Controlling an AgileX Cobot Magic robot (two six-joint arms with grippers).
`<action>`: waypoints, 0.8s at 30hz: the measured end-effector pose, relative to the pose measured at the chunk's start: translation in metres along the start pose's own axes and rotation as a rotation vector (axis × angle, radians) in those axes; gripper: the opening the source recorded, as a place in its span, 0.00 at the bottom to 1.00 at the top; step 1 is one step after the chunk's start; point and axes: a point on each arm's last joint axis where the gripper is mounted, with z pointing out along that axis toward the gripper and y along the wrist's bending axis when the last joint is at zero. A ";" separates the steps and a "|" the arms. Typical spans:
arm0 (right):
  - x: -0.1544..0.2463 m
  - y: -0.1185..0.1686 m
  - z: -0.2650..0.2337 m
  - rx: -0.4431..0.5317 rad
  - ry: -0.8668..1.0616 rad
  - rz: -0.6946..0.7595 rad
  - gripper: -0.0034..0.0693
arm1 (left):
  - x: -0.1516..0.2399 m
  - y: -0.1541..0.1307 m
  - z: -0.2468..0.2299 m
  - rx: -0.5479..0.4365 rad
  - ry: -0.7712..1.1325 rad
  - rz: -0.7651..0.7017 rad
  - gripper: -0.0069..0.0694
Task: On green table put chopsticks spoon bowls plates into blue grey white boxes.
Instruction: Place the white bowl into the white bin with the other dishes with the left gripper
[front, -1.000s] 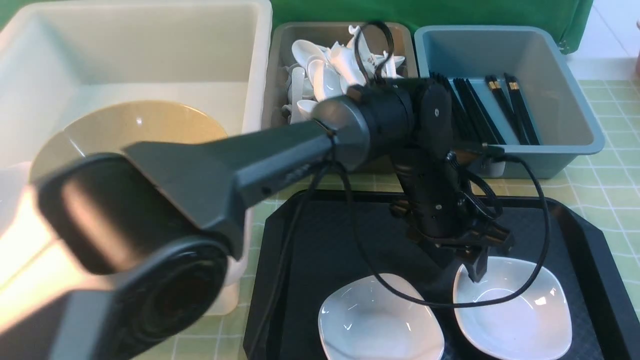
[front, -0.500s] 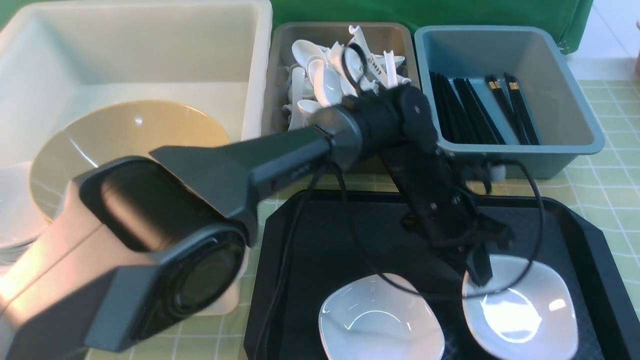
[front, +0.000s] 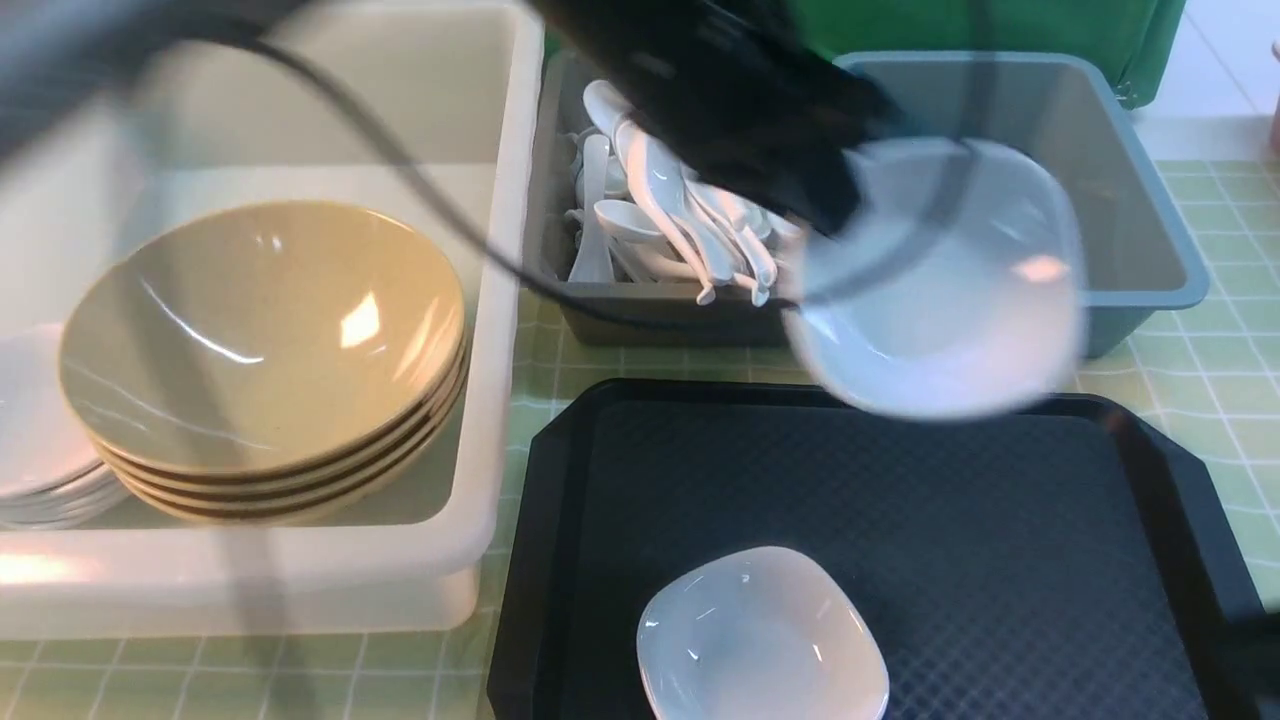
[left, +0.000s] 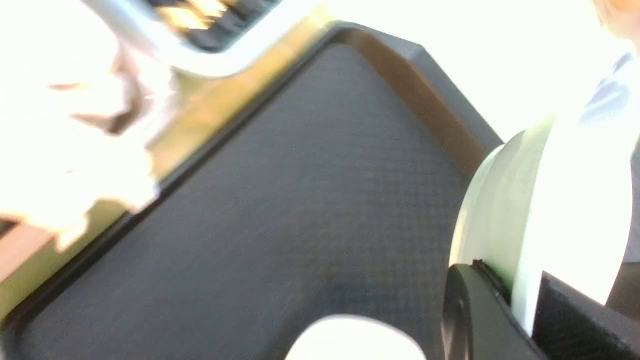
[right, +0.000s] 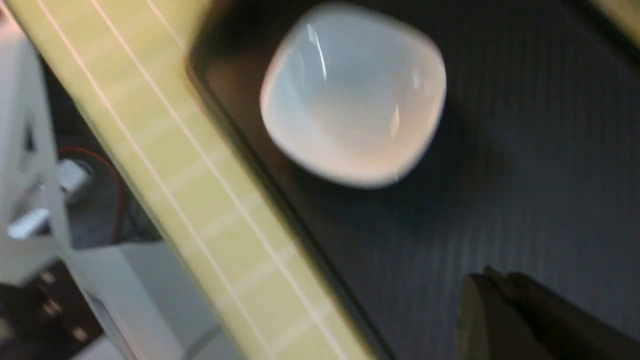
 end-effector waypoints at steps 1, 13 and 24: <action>-0.008 -0.001 0.000 -0.023 -0.013 -0.005 0.11 | 0.009 0.004 -0.015 -0.019 -0.012 -0.019 0.11; -0.131 0.023 0.036 -0.280 -0.166 -0.286 0.11 | 0.187 0.072 -0.171 -0.528 -0.302 -0.593 0.11; -0.205 0.103 0.120 -0.427 -0.132 -0.513 0.11 | 0.234 0.134 -0.215 -0.845 -0.480 -0.969 0.11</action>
